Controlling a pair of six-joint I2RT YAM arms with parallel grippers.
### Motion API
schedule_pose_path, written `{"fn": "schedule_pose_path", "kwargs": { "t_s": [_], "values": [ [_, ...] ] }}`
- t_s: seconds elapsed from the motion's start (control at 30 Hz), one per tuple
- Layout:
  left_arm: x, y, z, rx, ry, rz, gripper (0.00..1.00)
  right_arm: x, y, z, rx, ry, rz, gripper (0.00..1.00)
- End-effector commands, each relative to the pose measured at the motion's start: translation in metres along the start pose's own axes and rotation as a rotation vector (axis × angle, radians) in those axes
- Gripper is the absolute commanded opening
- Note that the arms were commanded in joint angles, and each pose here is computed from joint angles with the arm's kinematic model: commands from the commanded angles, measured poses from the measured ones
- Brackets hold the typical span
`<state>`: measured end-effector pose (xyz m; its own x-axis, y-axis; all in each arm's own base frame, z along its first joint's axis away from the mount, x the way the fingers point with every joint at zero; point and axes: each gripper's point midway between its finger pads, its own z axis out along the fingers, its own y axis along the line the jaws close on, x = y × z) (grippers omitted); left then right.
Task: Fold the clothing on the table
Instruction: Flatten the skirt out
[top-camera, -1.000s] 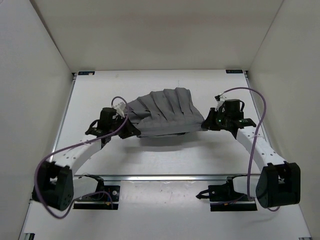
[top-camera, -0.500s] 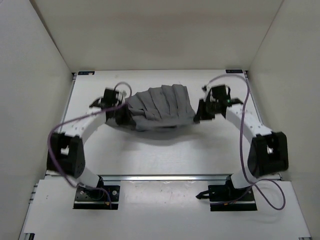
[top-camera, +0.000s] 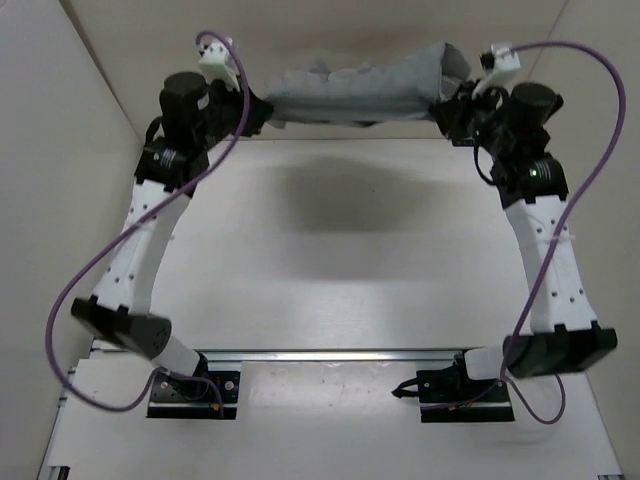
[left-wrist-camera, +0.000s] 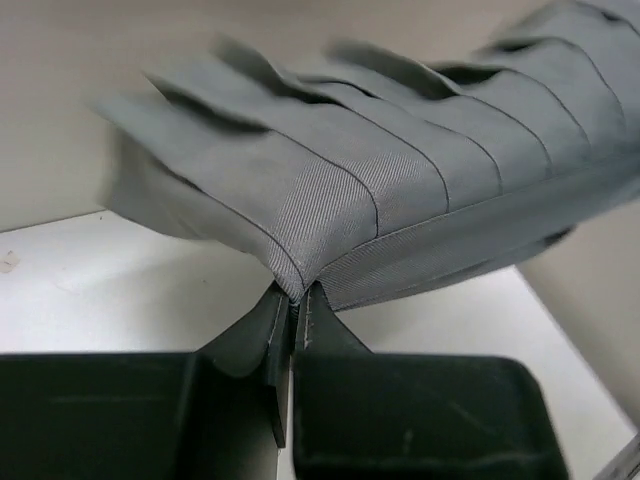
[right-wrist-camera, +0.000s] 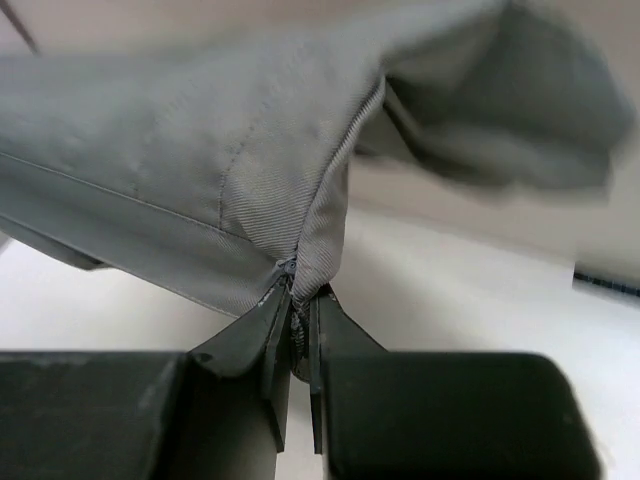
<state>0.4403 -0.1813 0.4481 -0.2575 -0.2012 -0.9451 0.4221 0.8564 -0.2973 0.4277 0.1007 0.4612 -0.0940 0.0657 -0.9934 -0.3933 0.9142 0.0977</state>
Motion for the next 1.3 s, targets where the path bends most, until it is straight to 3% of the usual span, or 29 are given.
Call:
{"fn": "schedule_pose_path", "kwargs": {
  "t_s": [0.0,0.07,0.1,0.2,0.33,0.4,0.53,0.77,0.9,1.0,1.07,1.1,1.13,1.2,1.23,1.27],
  "values": [
    [0.073,0.048,-0.003,-0.233,0.141,0.167,0.00,0.084,-0.058,-0.016,0.170,0.139,0.026,0.00],
    [0.122,0.046,-0.013,-0.218,0.249,0.159,0.00,0.165,-0.059,-0.034,0.195,0.305,0.079,0.00],
    [0.156,0.047,-0.024,-0.209,0.318,0.142,0.00,0.177,-0.048,-0.048,0.188,0.332,0.081,0.00],
    [0.255,0.055,-0.068,-0.229,0.504,0.068,0.00,0.274,-0.011,-0.092,0.168,0.550,0.190,0.00],
    [0.312,0.047,-0.131,-0.203,0.640,-0.051,0.00,0.307,0.034,-0.130,0.091,0.645,0.339,0.00],
    [0.317,0.041,-0.150,-0.207,0.663,-0.049,0.00,0.313,0.050,-0.139,0.072,0.674,0.351,0.00],
    [0.312,0.037,-0.155,-0.195,0.671,-0.101,0.00,0.311,0.063,-0.135,0.020,0.685,0.379,0.00],
    [0.306,0.061,-0.097,-0.191,0.601,-0.222,0.00,0.318,0.043,-0.095,0.010,0.707,0.393,0.00],
    [0.309,0.065,-0.061,-0.162,0.596,-0.200,0.00,0.316,0.038,-0.073,-0.004,0.681,0.392,0.00],
    [0.288,0.069,-0.030,-0.157,0.565,-0.147,0.00,0.292,0.017,-0.049,0.031,0.619,0.341,0.00],
    [0.243,0.073,-0.001,-0.167,0.482,-0.123,0.00,0.250,-0.009,-0.024,0.060,0.529,0.309,0.00],
    [0.240,0.081,0.011,-0.175,0.478,-0.128,0.00,0.229,-0.020,-0.007,0.060,0.498,0.296,0.00],
    [0.214,0.083,0.027,-0.178,0.424,-0.117,0.00,0.231,-0.031,0.001,0.073,0.515,0.303,0.00],
    [0.143,0.081,0.050,-0.167,0.296,-0.072,0.00,0.158,-0.053,0.024,0.088,0.395,0.233,0.00],
    [0.134,0.085,0.059,-0.190,0.284,-0.062,0.00,0.152,-0.059,0.036,0.092,0.394,0.220,0.00],
    [0.085,0.073,0.061,-0.179,0.189,-0.010,0.00,0.099,-0.061,0.041,0.093,0.290,0.153,0.00]
  ]
}}
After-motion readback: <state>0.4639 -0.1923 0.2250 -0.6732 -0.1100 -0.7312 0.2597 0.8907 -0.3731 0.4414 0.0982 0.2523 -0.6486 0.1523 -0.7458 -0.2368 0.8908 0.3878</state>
